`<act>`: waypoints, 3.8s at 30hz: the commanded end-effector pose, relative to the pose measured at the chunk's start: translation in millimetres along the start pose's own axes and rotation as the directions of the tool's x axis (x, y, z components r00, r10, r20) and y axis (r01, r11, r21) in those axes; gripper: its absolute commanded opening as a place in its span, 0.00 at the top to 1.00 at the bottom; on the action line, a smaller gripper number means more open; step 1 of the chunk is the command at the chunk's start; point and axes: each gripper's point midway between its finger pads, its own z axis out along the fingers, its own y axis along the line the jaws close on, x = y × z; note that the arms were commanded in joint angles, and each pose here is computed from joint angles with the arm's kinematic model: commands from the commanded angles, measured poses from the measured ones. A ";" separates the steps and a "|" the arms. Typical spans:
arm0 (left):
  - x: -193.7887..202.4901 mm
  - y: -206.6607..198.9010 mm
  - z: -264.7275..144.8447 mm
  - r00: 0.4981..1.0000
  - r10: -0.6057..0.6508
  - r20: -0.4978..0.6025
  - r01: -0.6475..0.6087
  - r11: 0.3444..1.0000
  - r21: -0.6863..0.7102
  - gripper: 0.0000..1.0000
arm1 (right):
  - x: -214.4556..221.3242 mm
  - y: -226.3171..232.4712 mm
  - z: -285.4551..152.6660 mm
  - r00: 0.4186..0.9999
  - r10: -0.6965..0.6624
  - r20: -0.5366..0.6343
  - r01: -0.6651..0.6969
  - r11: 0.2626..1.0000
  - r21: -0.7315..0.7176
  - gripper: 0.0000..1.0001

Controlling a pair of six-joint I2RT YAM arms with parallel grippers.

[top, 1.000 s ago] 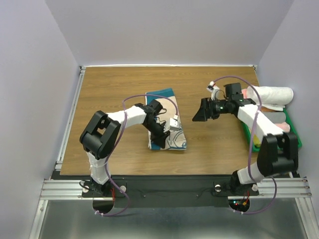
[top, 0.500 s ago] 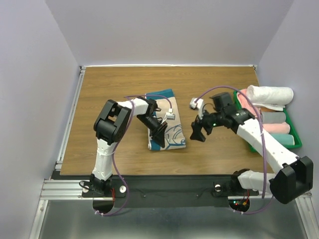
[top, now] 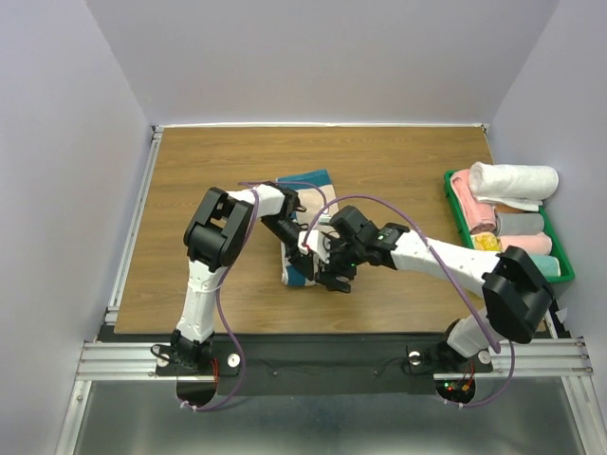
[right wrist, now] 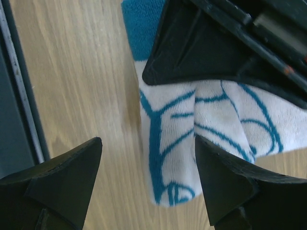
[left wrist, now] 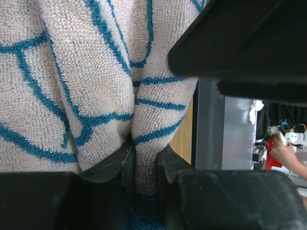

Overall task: Roll the towels
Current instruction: Roll the towel

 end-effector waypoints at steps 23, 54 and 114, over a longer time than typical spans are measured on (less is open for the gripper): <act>-4.3 -2.1 -57.9 0.975 0.222 0.001 -0.215 0.943 -0.256 0.45 | 39.3 60.4 44.9 0.970 0.223 -0.095 -0.241 0.926 -0.290 0.99; 11.6 -79.4 -47.6 0.563 0.683 -0.466 -0.713 0.116 -0.691 0.07 | 34.4 35.7 79.6 0.595 0.679 -0.430 -0.781 0.363 -0.508 0.99; 103.7 -30.5 27.8 0.735 0.411 -0.539 -0.622 0.725 -0.295 1.00 | 24.5 -138.5 -46.2 0.633 0.774 -0.011 -0.751 0.611 -0.249 0.38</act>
